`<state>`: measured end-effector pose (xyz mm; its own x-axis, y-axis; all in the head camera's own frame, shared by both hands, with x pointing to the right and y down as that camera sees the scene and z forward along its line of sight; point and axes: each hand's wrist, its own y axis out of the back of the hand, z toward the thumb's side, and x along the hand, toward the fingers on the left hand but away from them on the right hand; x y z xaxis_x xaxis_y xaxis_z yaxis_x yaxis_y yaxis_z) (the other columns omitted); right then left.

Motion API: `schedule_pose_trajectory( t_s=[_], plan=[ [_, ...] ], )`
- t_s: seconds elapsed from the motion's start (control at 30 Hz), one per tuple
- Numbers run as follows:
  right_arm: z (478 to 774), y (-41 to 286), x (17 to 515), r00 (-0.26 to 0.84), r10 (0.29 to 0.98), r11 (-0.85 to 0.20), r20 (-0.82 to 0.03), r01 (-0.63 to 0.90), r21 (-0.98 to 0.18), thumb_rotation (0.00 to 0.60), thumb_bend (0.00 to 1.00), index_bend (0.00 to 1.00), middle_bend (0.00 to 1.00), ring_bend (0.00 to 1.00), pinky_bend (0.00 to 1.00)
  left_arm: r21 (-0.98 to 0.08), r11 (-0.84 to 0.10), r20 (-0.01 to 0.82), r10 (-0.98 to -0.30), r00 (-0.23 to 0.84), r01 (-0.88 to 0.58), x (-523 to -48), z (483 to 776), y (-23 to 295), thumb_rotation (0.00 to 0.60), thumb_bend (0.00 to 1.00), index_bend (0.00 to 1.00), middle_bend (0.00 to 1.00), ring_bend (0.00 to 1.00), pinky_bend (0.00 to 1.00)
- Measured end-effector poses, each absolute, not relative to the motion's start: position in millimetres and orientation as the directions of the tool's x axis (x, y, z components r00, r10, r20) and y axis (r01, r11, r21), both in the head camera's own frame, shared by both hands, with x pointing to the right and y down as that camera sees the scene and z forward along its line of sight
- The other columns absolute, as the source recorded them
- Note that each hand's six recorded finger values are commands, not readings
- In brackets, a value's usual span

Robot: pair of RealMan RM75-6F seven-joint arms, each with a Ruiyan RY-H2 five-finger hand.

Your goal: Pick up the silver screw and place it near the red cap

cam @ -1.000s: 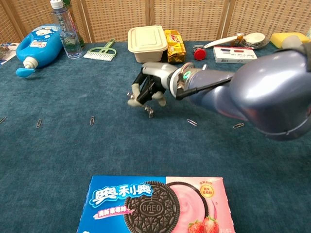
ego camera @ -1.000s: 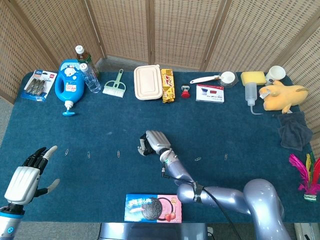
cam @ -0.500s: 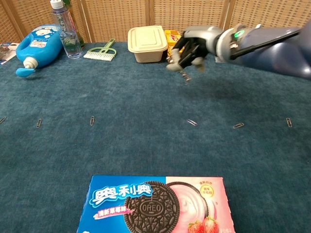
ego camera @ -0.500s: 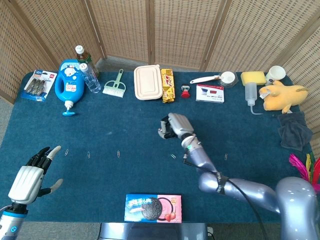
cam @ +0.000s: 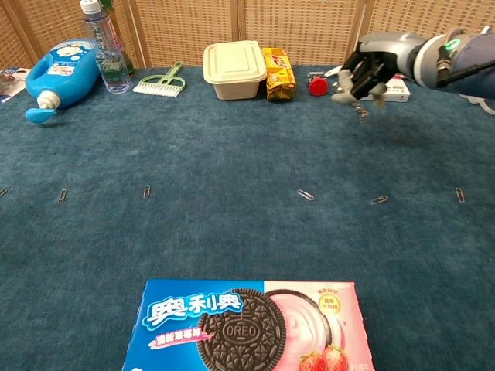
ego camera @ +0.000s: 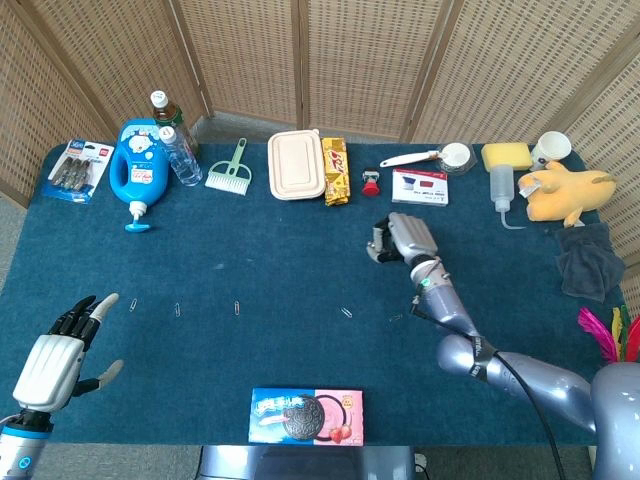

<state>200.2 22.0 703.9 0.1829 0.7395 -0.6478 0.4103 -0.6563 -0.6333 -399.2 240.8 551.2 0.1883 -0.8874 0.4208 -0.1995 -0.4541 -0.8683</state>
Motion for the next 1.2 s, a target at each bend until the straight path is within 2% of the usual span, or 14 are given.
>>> schedule_pose_trajectory(
  t_s=[0.2,0.3,0.47,0.57,0.73,0.87,0.97,1.2],
  plan=[
    [709,17,230,0.124,0.744,-0.646,-0.657,0.383,-0.66,0.6,0.43,0.48,0.84,0.89,0.65,-0.868,-0.458,0.423,-0.885,0.197,-0.195,-395,551,240,0.6,0.42,0.0,0.18,0.09,0.18],
    [709,15,236,0.117,0.749,-0.641,-0.652,0.378,-0.669,0.6,0.43,0.39,0.81,0.87,0.65,-0.869,-0.455,0.418,-0.885,0.203,-0.195,-393,550,239,0.6,0.42,0.0,0.18,0.09,0.18],
    [708,13,246,0.109,0.752,-0.642,-0.65,0.344,-0.685,0.6,0.43,0.13,0.69,0.83,0.64,-0.87,-0.454,0.418,-0.886,0.202,-0.191,-392,549,239,0.6,0.42,0.0,0.18,0.09,0.18],
    [707,14,251,0.106,0.755,-0.64,-0.647,0.33,-0.694,0.572,0.4,0.03,0.67,0.82,0.63,-0.871,-0.452,0.416,-0.887,0.202,-0.191,-392,548,239,0.6,0.42,0.0,0.18,0.09,0.18],
    [706,15,255,0.108,0.757,-0.639,-0.644,0.324,-0.698,0.467,0.36,0.0,0.62,0.79,0.62,-0.873,-0.449,0.412,-0.887,0.207,-0.191,-390,547,238,0.6,0.42,0.0,0.18,0.09,0.18],
    [706,16,257,0.111,0.753,-0.644,-0.648,0.322,-0.694,0.377,0.34,0.0,0.53,0.71,0.58,-0.873,-0.449,0.412,-0.888,0.206,-0.19,-390,547,238,0.6,0.42,0.0,0.18,0.09,0.18],
    [705,17,258,0.114,0.75,-0.648,-0.651,0.325,-0.689,0.357,0.33,0.0,0.5,0.66,0.55,-0.874,-0.448,0.411,-0.889,0.204,-0.188,-391,547,238,0.6,0.42,0.0,0.18,0.09,0.18],
    [702,17,262,0.116,0.75,-0.648,-0.651,0.325,-0.688,0.356,0.33,0.0,0.49,0.58,0.53,-0.876,-0.445,0.409,-0.89,0.203,-0.188,-392,546,238,0.6,0.42,0.0,0.18,0.09,0.18]
  ],
)
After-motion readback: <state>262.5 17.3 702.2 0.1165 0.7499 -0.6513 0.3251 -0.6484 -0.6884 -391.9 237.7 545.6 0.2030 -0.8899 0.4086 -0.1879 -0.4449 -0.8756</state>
